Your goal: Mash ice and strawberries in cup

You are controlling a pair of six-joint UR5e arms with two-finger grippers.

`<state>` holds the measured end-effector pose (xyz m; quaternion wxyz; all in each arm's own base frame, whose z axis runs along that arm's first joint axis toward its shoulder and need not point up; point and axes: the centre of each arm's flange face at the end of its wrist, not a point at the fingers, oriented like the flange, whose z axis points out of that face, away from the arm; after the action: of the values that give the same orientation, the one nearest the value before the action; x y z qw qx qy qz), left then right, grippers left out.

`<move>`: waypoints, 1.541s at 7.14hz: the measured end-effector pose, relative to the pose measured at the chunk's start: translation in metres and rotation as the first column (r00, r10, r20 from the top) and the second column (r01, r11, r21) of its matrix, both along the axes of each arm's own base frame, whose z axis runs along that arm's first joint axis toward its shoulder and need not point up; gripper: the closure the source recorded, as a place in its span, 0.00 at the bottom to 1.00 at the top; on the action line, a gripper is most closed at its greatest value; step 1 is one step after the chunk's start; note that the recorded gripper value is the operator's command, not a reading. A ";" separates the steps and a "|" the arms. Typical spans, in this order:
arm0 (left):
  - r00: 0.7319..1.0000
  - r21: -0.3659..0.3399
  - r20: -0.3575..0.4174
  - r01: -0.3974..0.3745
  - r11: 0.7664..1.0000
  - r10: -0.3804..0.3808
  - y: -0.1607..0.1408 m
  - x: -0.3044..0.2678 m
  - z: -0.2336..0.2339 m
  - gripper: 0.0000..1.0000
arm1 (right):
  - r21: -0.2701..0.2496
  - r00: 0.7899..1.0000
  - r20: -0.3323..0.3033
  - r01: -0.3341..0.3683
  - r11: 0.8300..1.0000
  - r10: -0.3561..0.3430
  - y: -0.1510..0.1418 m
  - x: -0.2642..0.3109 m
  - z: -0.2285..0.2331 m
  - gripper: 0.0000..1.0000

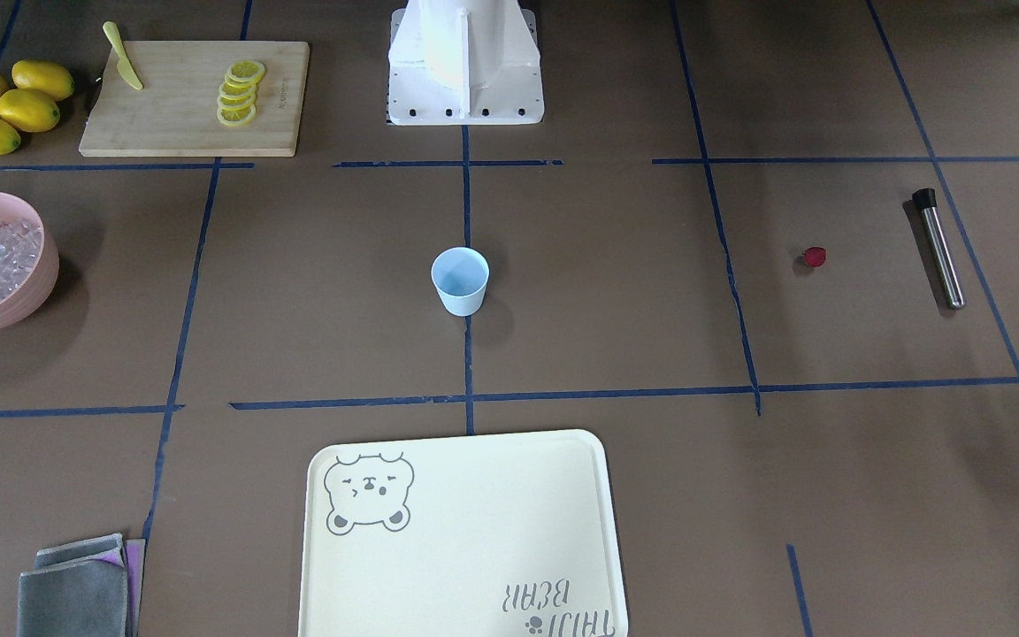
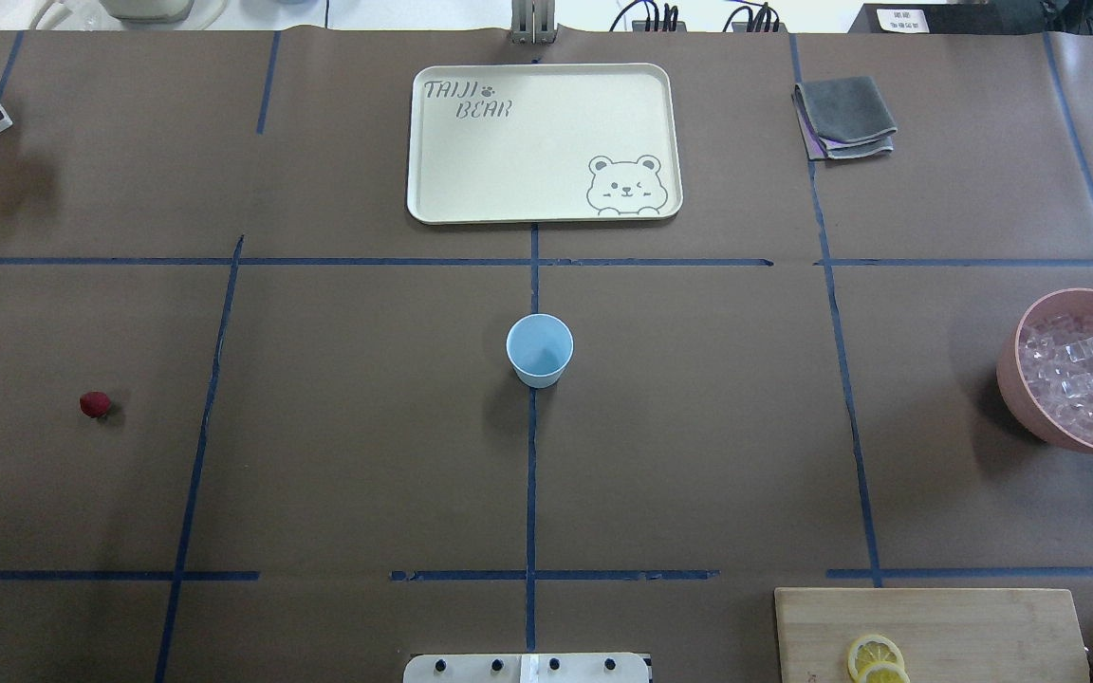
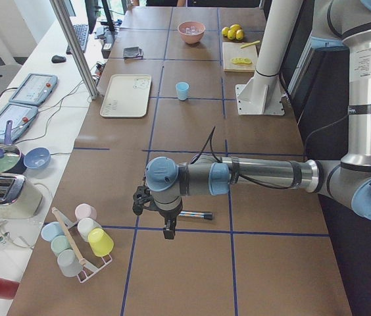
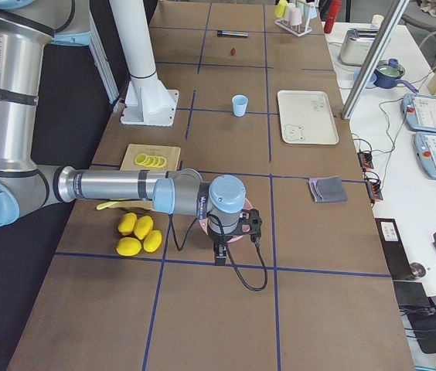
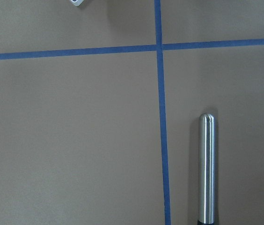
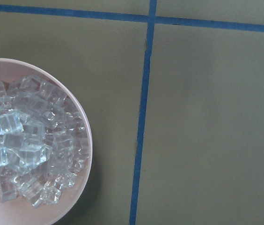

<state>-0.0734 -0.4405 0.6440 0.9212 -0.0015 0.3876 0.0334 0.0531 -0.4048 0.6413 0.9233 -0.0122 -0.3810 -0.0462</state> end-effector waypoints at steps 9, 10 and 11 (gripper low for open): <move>1.000 0.009 0.005 -0.008 1.000 0.008 0.002 0.003 0.002 0.00 | 0.004 1.000 0.004 -0.005 1.000 0.005 -0.002 -0.001 -0.002 0.00; 1.000 0.011 0.000 -0.008 1.000 0.008 0.003 0.003 0.002 0.00 | 0.002 1.000 0.021 -0.007 1.000 0.007 -0.003 -0.002 -0.003 0.00; 1.000 0.015 -0.005 -0.008 1.000 0.009 0.004 0.003 0.000 0.00 | 0.008 0.999 0.041 -0.003 1.000 0.003 -0.004 -0.006 -0.006 0.00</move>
<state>-0.0701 -0.4368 0.6439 0.9202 0.0040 0.3894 0.0404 0.0475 -0.4088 0.6350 0.9153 -0.0068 -0.3999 -0.0465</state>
